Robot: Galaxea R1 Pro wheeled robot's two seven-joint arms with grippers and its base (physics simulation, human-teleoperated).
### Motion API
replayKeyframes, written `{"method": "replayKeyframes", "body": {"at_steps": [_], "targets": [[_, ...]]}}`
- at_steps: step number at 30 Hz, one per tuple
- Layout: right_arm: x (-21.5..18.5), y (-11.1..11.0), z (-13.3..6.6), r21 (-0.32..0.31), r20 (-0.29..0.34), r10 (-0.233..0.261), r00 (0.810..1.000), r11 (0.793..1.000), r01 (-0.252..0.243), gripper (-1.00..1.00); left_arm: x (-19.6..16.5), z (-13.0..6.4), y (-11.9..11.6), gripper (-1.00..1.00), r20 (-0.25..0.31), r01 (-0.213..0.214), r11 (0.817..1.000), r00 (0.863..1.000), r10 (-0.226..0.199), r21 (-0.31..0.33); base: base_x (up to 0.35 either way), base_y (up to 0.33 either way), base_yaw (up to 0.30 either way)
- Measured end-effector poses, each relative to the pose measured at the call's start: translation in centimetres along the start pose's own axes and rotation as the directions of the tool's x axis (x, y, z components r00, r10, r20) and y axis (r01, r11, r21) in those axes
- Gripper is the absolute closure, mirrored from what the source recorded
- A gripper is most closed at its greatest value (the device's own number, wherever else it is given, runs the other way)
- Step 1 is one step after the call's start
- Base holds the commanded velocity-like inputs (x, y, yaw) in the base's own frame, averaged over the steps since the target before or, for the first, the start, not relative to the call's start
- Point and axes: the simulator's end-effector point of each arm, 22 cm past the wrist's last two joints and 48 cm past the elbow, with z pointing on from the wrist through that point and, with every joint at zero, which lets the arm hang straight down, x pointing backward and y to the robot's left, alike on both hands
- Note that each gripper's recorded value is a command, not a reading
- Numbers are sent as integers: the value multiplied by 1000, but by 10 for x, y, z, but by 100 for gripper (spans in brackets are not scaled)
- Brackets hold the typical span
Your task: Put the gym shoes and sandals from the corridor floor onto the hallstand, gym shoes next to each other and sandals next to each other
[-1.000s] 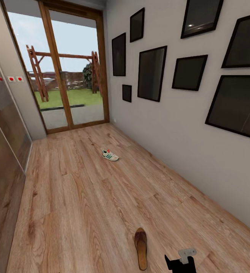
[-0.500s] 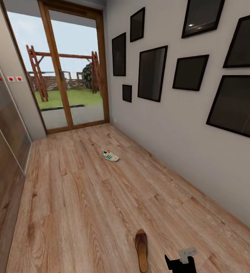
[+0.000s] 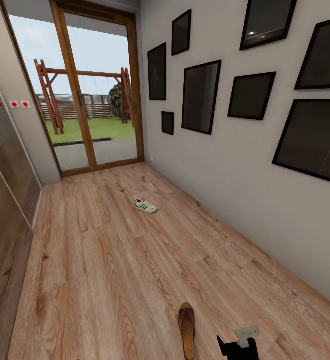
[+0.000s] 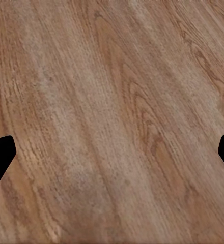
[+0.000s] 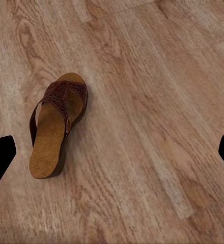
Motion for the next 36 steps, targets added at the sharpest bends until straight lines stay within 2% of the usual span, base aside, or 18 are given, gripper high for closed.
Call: {"method": "replayKeyframes", "body": {"at_steps": [36], "targets": [[0,0,0,1,0,0,1000,1000,0,-100,0,0,0,-100,0,0,1000,1000,0,0,-19,7,0]]}}
